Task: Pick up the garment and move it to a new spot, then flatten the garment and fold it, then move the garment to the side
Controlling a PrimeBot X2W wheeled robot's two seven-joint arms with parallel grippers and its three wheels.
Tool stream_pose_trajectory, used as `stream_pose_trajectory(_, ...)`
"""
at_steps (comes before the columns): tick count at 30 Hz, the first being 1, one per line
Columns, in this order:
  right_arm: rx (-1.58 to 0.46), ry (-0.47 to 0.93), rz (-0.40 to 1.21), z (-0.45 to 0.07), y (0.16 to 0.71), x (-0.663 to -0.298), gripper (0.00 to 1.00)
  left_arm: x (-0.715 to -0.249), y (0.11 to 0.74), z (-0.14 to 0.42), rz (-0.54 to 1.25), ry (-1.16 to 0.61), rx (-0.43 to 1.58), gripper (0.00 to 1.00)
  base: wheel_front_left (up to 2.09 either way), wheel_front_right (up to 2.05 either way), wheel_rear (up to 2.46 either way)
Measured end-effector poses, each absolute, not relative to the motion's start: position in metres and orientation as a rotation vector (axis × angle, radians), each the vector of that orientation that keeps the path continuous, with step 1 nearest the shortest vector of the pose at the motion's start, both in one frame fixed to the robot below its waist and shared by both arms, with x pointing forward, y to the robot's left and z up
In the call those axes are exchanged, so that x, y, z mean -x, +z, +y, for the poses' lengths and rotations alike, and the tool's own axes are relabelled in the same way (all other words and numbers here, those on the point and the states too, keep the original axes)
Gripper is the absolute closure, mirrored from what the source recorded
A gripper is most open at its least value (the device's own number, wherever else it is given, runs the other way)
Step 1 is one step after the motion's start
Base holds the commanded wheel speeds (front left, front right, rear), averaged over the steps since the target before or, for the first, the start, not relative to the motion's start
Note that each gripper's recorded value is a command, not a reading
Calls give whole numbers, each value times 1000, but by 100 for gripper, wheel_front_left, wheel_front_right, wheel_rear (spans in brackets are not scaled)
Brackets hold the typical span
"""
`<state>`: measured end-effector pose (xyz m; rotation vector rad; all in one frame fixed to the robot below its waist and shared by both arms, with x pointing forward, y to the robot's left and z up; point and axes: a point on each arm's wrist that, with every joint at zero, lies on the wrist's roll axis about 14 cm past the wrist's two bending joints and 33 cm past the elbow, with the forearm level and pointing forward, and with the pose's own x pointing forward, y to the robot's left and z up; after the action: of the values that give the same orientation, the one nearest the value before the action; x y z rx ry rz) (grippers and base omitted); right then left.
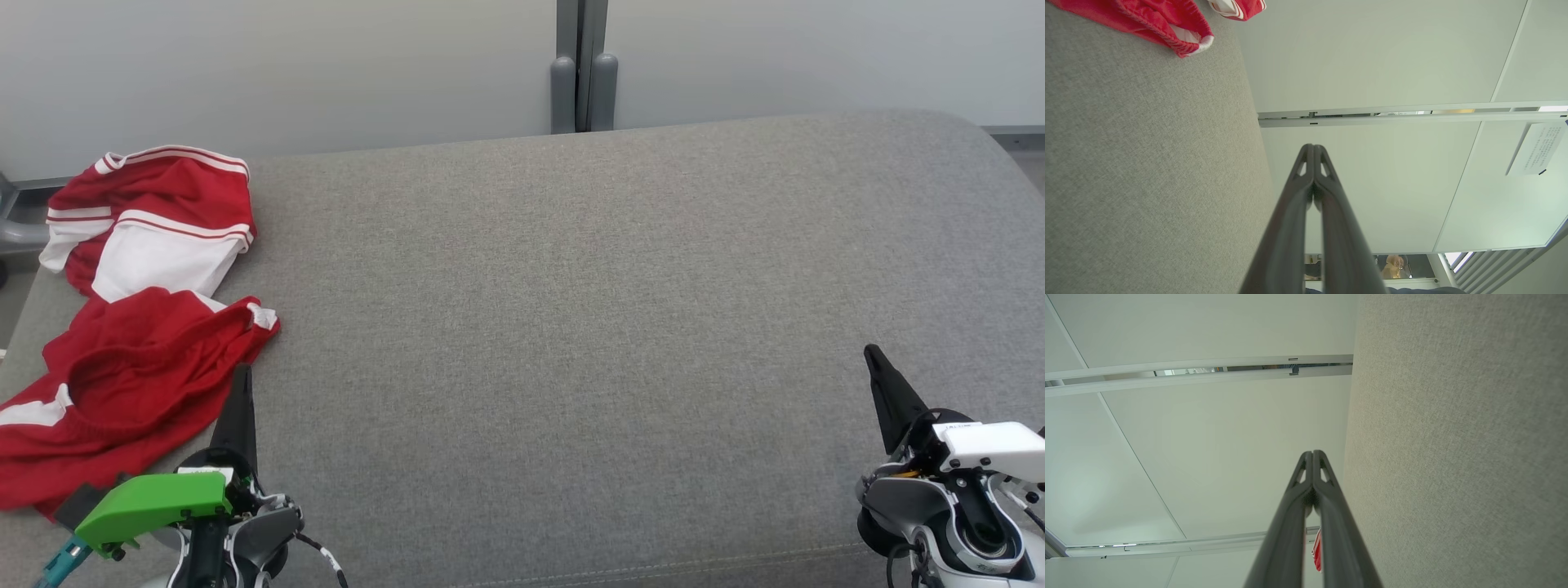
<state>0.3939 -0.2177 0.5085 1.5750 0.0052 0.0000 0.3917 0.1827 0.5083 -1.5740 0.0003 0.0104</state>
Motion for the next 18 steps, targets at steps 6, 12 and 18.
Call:
stream_pose_trajectory(6,-1575,0,5,-218,509,-394,100,-392,508,183,0,10,1574,100,0,0,0)
stream_pose_trajectory(12,-1575,0,5,-218,509,-394,100,-392,508,183,0,10,1574,100,0,0,0)
stream_pose_trajectory(18,-1575,0,5,-218,509,-394,100,-392,508,183,0,10,1574,100,0,0,0)
